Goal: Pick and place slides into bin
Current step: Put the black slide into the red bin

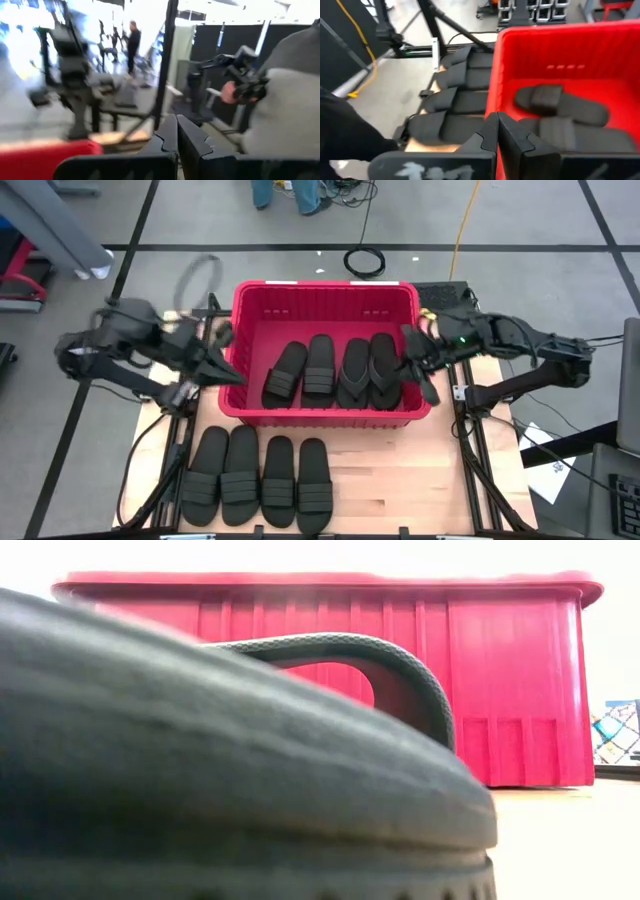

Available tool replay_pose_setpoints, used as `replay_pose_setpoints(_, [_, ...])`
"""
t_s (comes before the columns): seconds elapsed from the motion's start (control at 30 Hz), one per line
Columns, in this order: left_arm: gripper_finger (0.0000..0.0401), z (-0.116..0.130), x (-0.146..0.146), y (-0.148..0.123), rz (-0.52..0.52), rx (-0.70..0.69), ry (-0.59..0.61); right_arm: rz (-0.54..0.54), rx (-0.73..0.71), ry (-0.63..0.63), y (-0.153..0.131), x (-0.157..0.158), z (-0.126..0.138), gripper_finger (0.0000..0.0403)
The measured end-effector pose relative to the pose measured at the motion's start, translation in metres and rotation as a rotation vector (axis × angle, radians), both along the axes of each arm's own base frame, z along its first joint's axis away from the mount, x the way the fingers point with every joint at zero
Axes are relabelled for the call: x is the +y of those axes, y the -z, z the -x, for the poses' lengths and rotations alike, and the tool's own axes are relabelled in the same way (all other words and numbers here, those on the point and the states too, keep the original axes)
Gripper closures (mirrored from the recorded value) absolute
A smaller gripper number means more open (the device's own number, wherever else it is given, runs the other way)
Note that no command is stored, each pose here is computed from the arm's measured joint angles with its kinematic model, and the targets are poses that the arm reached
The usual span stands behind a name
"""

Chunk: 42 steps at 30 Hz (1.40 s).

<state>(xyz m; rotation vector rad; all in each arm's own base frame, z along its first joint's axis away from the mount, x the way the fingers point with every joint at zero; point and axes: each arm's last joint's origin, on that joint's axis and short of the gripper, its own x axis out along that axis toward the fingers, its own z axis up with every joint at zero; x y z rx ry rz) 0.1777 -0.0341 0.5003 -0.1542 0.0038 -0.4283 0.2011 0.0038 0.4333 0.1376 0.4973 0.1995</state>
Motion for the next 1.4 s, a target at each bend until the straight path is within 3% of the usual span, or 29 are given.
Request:
replay_pose_setpoints(0.17, [0.0401, -0.050, -0.033, 0.027, 0.170, 0.234, 0.096, -0.087, -0.017, -0.018, 0.033, 0.011, 0.027, 0.0403])
replay_pose_setpoints(0.37, [0.0400, -0.091, -0.070, 0.072, 0.248, 0.546, 0.116, -0.210, -0.092, 0.009, 0.056, 0.015, 0.044, 0.0403])
replay_pose_setpoints(0.5, [0.0400, -0.097, -0.085, 0.100, 0.158, 0.731, 0.125, -0.255, -0.145, 0.019, 0.061, 0.014, 0.047, 0.0403])
replay_pose_setpoints(0.63, [0.0401, -0.101, -0.092, 0.132, 0.007, 0.933, 0.024, -0.293, -0.197, 0.023, 0.064, 0.014, 0.044, 0.0403])
replay_pose_setpoints(0.73, [0.0398, -0.108, -0.096, 0.153, -0.024, 1.062, -0.016, -0.309, -0.231, 0.023, 0.066, 0.015, 0.041, 0.0403])
replay_pose_setpoints(0.93, [0.0399, -0.122, -0.112, 0.180, -0.044, 1.170, -0.020, -0.284, -0.217, 0.113, 0.077, 0.012, 0.038, 0.0403])
replay_pose_setpoints(1.07, [0.0396, -0.124, -0.132, 0.194, -0.167, 1.153, 0.045, -0.327, -0.211, 0.198, 0.079, 0.011, 0.037, 0.0403])
replay_pose_setpoints(1.2, [0.0400, -0.129, -0.144, 0.210, -0.259, 1.151, 0.100, -0.361, -0.256, 0.199, 0.074, 0.011, 0.036, 0.0403])
replay_pose_setpoints(1.33, [0.0399, -0.135, -0.147, 0.222, -0.254, 1.194, 0.094, -0.334, -0.290, 0.157, 0.071, 0.011, 0.036, 0.0403])
replay_pose_setpoints(1.4, [0.0400, -0.140, -0.147, 0.224, -0.184, 1.210, 0.076, -0.336, -0.292, 0.127, 0.070, 0.012, 0.036, 0.0403])
